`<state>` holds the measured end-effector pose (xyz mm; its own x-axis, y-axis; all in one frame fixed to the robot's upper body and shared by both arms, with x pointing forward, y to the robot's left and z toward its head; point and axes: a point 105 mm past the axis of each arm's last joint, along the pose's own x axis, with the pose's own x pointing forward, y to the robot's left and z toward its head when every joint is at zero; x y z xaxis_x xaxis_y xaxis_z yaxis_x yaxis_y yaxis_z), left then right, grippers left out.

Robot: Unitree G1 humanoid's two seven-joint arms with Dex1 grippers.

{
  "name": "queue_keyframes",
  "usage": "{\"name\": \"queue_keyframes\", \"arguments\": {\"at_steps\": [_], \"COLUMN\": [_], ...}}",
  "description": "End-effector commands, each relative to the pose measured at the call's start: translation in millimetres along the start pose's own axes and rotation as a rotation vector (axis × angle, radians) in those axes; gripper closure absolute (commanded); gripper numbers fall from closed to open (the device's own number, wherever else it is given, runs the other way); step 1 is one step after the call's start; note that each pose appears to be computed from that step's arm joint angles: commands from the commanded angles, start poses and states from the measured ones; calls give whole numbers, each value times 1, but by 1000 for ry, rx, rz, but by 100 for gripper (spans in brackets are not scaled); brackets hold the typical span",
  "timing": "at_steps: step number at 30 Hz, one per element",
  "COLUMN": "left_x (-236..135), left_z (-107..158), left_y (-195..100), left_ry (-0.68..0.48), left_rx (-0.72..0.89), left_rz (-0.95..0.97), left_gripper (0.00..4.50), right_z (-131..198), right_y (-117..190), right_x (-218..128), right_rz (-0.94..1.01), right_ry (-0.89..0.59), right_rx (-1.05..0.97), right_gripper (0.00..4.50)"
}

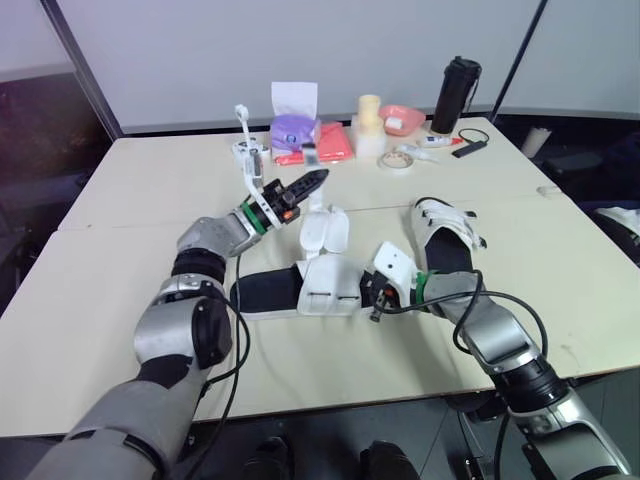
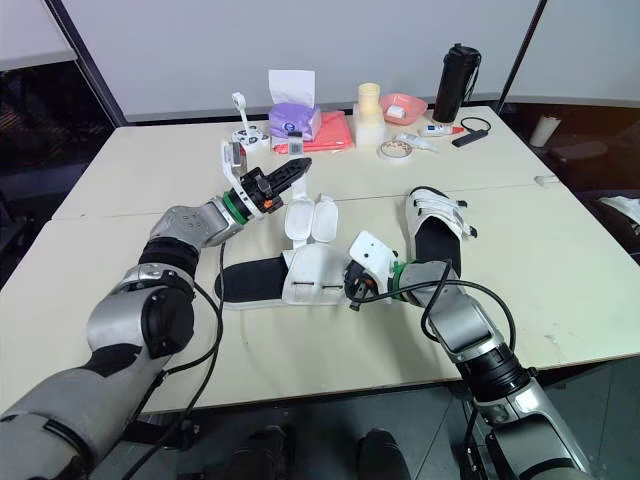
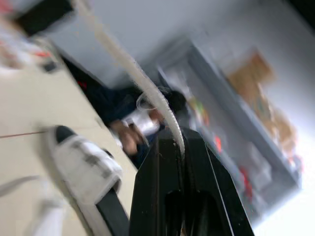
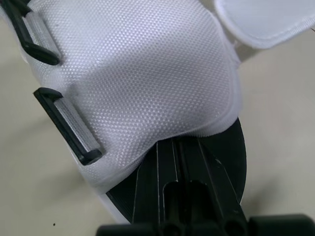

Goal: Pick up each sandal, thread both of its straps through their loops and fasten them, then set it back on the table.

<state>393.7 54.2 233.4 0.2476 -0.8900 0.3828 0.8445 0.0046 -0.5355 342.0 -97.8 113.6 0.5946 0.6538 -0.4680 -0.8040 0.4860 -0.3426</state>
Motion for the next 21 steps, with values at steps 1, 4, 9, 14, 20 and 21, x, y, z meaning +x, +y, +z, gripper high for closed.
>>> {"name": "queue_keyframes", "arguments": {"at_steps": [1,4,9,14,20,21], "left_x": [1,-22,-59,-76,-72,-69], "left_z": [-16,-54,-98,-111,-113,-112], "left_y": [-46,-60,-50,-28,-15,-15], "left_ry": [189,399,644,746,728,706], "left_rx": [164,289,538,877,1198,1247], "left_rz": [-216,-277,-291,-290,-322,-325], "left_gripper": [444,444,444,444,444,444], "right_z": [-5,-6,-5,-5,-4,-4], "right_y": [8,8,8,8,8,8], "right_x": [3,3,5,6,6,6], "right_rz": [27,28,34,41,45,46], "right_ry": [17,19,18,18,17,17], "right_rx": [9,8,4,0,-4,-4], "right_gripper": [450,450,450,450,450,450]}}
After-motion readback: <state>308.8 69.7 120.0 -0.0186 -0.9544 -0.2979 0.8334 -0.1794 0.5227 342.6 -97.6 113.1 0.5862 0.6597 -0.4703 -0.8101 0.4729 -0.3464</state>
